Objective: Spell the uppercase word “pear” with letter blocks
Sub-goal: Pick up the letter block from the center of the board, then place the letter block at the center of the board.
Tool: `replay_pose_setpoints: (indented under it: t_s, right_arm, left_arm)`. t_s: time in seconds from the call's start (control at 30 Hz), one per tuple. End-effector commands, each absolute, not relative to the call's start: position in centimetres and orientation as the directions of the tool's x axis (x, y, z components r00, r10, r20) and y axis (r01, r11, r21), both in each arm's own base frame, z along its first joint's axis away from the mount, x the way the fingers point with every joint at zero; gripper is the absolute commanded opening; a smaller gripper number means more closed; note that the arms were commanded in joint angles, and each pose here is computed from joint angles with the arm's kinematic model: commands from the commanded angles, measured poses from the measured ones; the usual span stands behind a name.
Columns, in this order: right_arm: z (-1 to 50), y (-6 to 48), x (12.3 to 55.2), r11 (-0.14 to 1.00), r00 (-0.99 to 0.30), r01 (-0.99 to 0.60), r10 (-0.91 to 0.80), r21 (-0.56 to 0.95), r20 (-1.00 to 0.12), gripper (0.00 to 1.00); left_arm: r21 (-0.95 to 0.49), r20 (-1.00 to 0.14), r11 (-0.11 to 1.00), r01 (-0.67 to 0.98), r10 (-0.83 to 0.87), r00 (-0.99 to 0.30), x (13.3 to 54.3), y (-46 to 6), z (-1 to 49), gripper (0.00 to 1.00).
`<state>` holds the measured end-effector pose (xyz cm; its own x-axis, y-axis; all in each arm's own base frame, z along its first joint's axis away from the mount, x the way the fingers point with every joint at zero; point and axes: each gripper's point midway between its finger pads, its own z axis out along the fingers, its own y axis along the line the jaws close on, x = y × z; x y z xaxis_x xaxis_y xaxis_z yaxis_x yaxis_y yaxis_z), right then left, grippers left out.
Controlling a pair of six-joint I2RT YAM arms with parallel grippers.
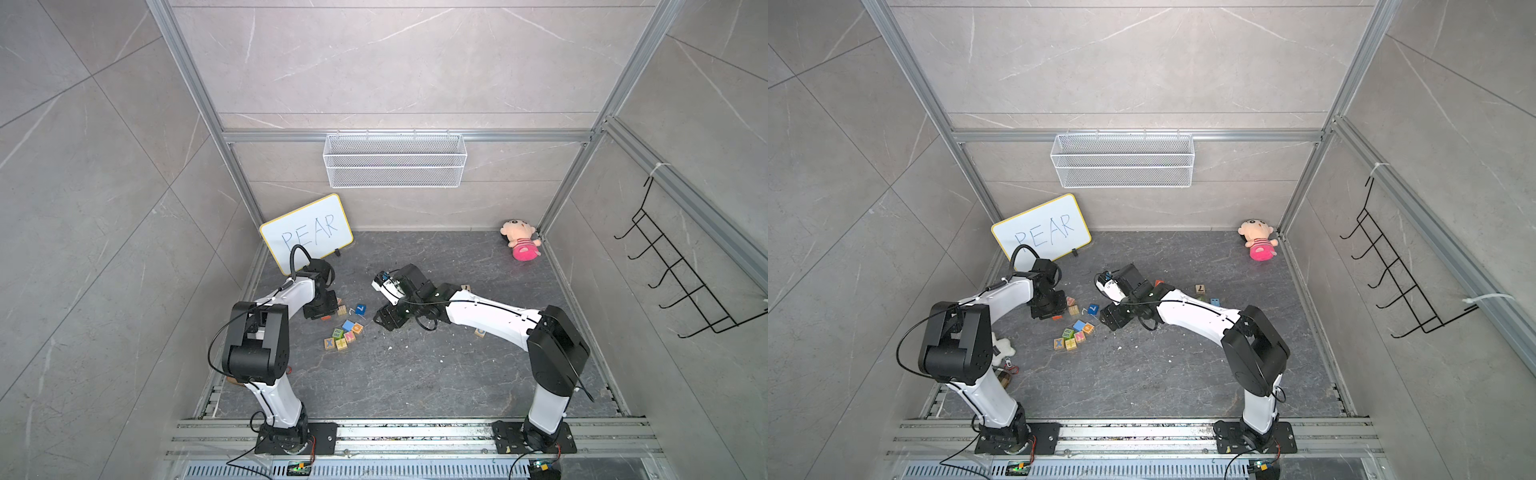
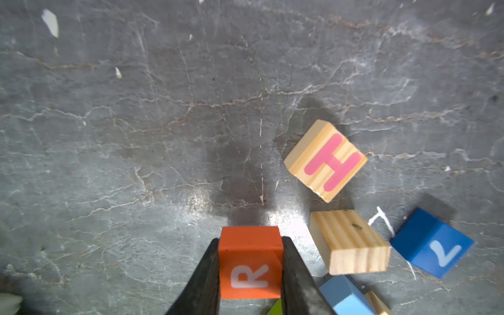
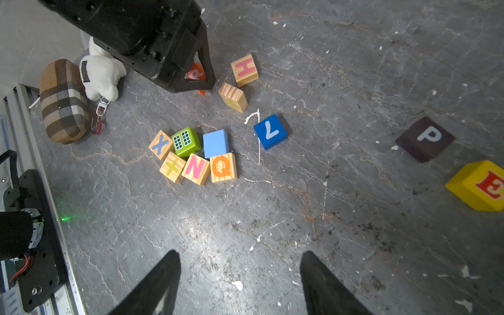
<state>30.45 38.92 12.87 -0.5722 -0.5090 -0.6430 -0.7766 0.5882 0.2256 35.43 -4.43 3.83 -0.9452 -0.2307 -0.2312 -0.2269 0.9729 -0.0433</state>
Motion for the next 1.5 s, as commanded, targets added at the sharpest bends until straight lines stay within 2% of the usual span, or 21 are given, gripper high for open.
replay_pose_setpoints:
  t_s: [0.0, 0.33, 0.63, 0.93, 1.13, 1.47]
  right_arm:
    - [14.2, 38.4, 31.0, 0.606, -0.571, -0.762, -0.462, 0.228, -0.679, 0.73]
    - [15.5, 36.8, 32.3, 0.595, -0.626, -0.727, -0.369, 0.343, -0.688, 0.73]
    - [15.5, 33.1, 34.6, 0.672, -0.692, -0.635, -0.276, 0.382, -0.667, 0.73]
    - [15.0, 25.7, 37.4, 0.815, -0.758, -0.445, -0.122, 0.371, -0.640, 0.73]
    - [15.3, 21.6, 37.5, 0.877, -0.760, -0.340, -0.044, 0.339, -0.649, 0.73]
    - [15.8, 15.7, 37.5, 0.956, -0.725, -0.134, 0.085, 0.262, -0.684, 0.73]
  left_arm:
    - [-0.030, -0.272, 0.980, -0.195, -0.196, -0.942, 35.6, -4.3, 6.1, 0.21]
    - [-0.023, -0.327, 0.985, -0.170, -0.168, -0.930, 36.6, -4.3, 10.0, 0.21]
    - [0.019, -0.483, 0.999, -0.034, -0.021, -0.875, 39.8, -8.4, 17.5, 0.22]
    - [0.072, -0.556, 0.961, 0.267, 0.261, -0.789, 43.7, -18.3, 22.1, 0.22]
    - [0.060, -0.569, 0.881, 0.469, 0.416, -0.710, 45.2, -25.9, 21.4, 0.22]
    - [-0.051, -0.612, 0.658, 0.751, 0.574, -0.544, 44.7, -36.0, 18.0, 0.22]
